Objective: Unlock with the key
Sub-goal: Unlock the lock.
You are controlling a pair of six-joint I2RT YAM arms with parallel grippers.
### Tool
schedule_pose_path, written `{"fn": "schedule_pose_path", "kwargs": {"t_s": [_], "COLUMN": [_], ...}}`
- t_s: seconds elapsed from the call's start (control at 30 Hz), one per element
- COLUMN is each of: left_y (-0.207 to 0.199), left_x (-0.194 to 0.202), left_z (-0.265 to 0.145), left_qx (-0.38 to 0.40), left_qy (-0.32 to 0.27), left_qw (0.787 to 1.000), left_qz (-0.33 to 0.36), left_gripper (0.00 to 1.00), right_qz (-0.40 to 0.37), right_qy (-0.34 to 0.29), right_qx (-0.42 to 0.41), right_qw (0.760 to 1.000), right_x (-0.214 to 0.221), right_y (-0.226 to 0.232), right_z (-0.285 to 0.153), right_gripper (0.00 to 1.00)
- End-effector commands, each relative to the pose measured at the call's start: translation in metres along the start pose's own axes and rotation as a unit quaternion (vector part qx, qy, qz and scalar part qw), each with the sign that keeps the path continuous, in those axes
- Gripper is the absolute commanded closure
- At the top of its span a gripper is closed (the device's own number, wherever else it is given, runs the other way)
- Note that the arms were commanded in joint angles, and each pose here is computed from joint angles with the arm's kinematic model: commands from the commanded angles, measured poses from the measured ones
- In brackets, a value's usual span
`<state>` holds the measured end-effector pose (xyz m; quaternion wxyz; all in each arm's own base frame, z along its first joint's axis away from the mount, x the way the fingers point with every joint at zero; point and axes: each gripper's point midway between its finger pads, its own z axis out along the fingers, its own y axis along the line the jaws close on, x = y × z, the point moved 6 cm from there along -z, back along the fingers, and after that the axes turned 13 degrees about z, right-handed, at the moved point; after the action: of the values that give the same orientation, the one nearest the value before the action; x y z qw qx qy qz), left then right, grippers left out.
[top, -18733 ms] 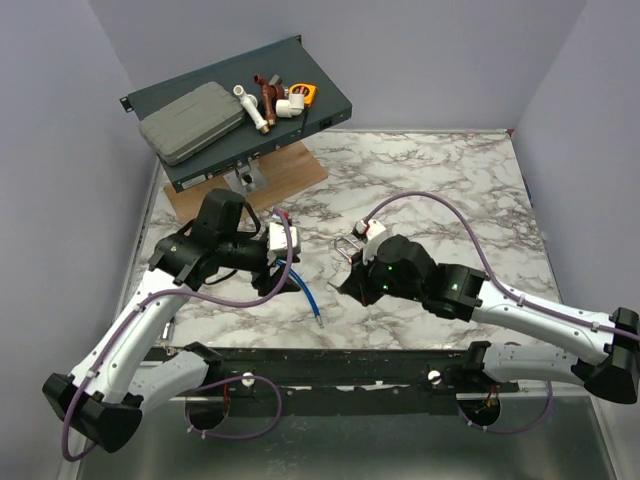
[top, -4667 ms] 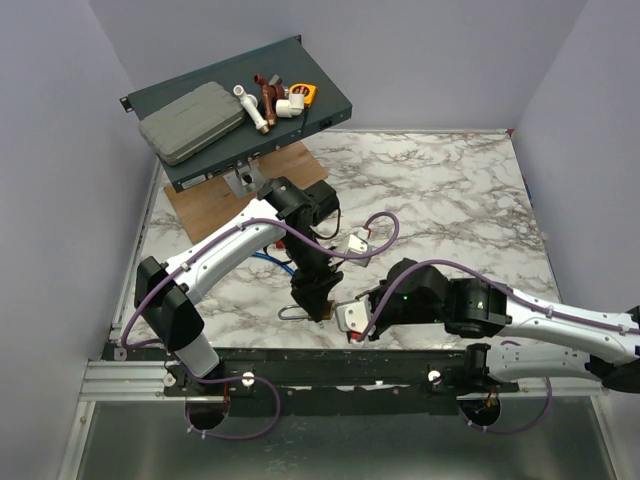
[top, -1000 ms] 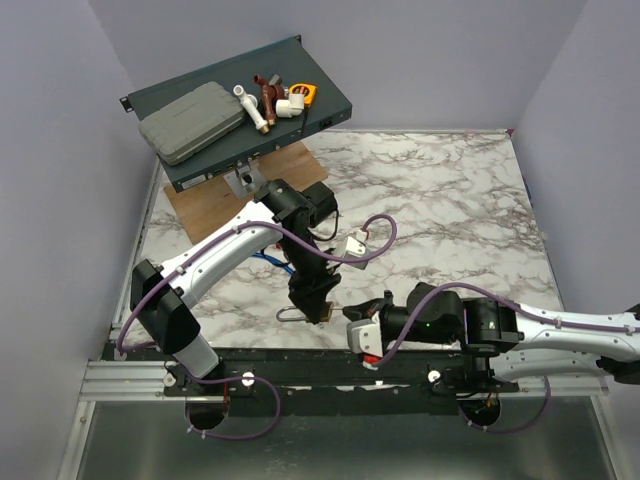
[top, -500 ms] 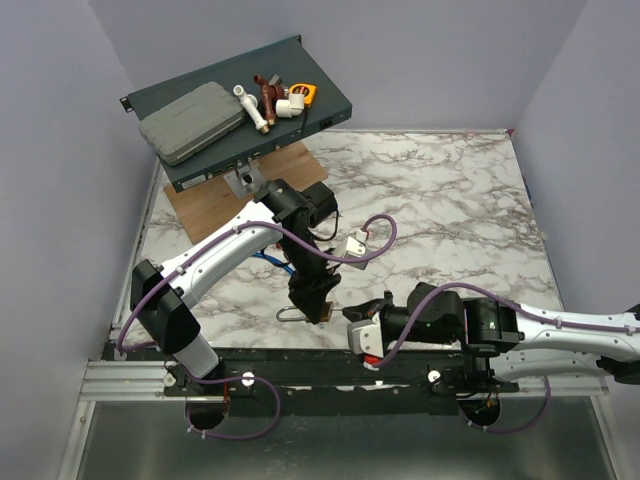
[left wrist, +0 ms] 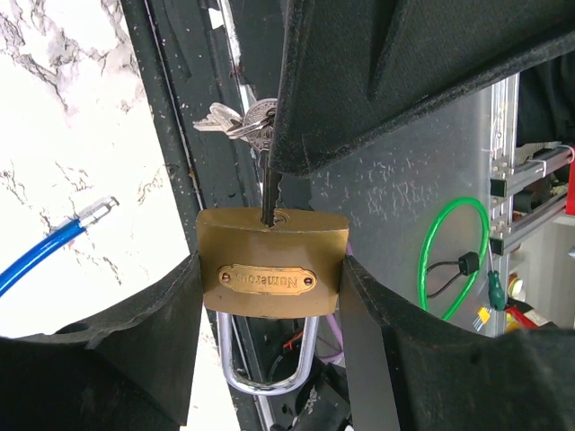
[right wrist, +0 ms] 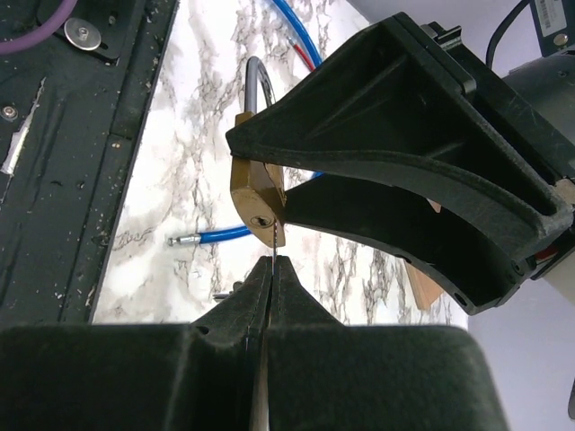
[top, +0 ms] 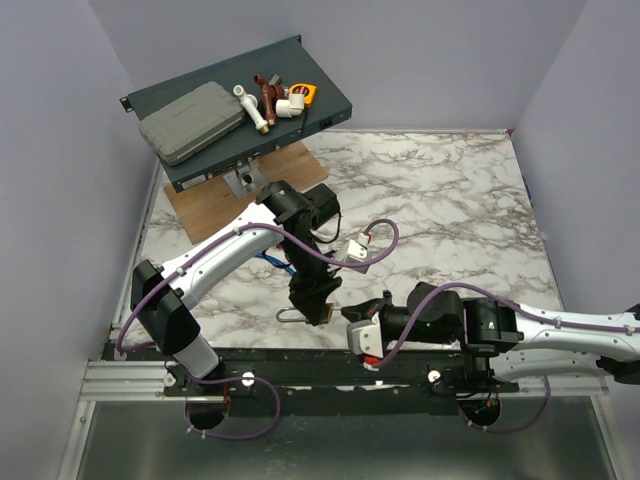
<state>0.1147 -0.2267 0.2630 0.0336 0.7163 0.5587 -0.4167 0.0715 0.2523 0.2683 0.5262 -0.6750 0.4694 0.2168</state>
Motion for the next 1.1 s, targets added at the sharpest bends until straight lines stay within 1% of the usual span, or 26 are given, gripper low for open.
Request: {"fn": "schedule_pose_path", "kwargs": {"t_s": [0.0,0.8,1.07], "left_y": [-0.0205,-0.0201,-0.0206], "left_x": [-0.0044,-0.0044,-0.0045], "left_z": [-0.0096,-0.0085,-0.0083], "left_qx": [0.004,0.008,0.009], "left_qy": [-0.006,-0.007,-0.007], "left_qw": [1.0,1.0,1.0], "left_qz": [0.012,0.009,0.009], "left_gripper": [1.0,1.0,1.0], "right_qz": [-0.005,0.004,-0.004], "right_qy": [-0.011,-0.003,-0.011], "right_qx": [-0.014,-0.016,-0.012], "right_qw": [1.0,1.0,1.0], "right_x": [-0.0037,0.0056,0.0011], "right_y": [0.0041,0.0094,0.0064], "right_z": [0.0027,-0.0004,0.003], "right_gripper": [0.99,0.99,0.99]}}
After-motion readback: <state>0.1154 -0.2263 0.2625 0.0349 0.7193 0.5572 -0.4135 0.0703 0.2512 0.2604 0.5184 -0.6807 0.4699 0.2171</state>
